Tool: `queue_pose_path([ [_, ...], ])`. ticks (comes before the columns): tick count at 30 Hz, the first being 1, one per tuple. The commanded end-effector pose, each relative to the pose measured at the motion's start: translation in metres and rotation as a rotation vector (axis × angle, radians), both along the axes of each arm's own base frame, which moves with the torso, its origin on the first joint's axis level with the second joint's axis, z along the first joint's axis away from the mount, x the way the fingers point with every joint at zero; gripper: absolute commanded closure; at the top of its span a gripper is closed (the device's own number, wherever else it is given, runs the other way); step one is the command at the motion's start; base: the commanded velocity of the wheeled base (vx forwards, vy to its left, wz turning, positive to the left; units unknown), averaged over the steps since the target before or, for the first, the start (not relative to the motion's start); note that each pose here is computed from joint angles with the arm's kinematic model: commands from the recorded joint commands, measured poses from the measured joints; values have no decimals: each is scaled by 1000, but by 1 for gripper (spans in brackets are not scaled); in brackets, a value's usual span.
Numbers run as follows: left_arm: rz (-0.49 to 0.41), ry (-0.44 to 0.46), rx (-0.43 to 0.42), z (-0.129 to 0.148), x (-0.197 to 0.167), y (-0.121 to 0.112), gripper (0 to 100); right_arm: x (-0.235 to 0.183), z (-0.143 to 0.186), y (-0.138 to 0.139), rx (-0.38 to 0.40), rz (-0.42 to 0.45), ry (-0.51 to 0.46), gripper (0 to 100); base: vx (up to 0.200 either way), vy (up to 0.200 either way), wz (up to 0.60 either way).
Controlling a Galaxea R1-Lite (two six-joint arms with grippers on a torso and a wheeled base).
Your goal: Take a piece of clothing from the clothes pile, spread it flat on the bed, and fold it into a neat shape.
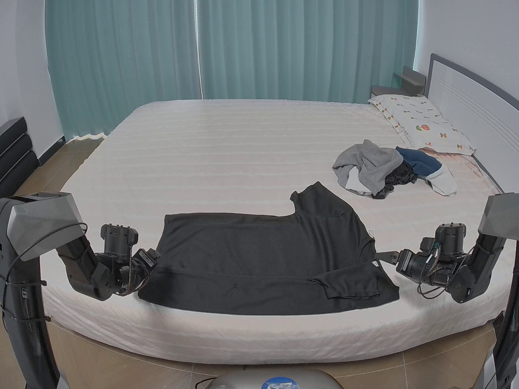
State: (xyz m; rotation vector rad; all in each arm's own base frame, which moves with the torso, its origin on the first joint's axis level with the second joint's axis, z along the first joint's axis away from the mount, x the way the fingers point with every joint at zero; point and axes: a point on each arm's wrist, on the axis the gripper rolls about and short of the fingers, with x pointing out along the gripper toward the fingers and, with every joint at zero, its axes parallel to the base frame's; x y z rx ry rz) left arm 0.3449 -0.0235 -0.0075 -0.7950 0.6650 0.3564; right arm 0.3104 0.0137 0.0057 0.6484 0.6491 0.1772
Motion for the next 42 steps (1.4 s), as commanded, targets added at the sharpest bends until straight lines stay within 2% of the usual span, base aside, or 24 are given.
queue_pose_path([
  [1, 36, -93, -98, 41, -14, 11, 0, -31, 28, -2, 104, -58, 5, 0, 0, 0, 0],
  [3, 39, -96, -157, 45, -16, 12, 0, -31, 27, -2, 165, -89, 38, 0, 0, 0, 0],
  [6, 17, -75, -195, 42, -21, 16, 0, -28, 20, -3, 203, -106, 64, 0, 133, 0, 0],
  [15, -6, -56, -211, 37, -22, 16, 0, -29, 9, -7, 203, -116, 79, 0, 156, 0, 0],
  [24, -157, -11, -196, 26, -26, 20, 0, -32, 7, -9, 185, -100, 83, 0, 0, 0, 0],
  [28, -256, -4, -159, 20, -25, 25, 0, -37, 5, -8, 177, -75, 97, 0, 0, 0, 0],
  [32, -384, 3, -27, 7, -21, 32, 0, -40, 0, -5, 181, -31, 122, 0, 0, 0, 0],
  [35, -442, -4, 50, 0, -13, 38, 0, -41, -2, -4, 167, -13, 117, 0, 0, 0, 0],
  [40, -515, -25, 25, -10, -3, 38, 0, -43, -8, -5, 143, 2, 126, 0, 0, 0, 0],
  [42, -535, -30, 45, -13, 0, 38, 0, -45, -10, -4, 136, 8, 129, 0, 0, 0, 0],
])
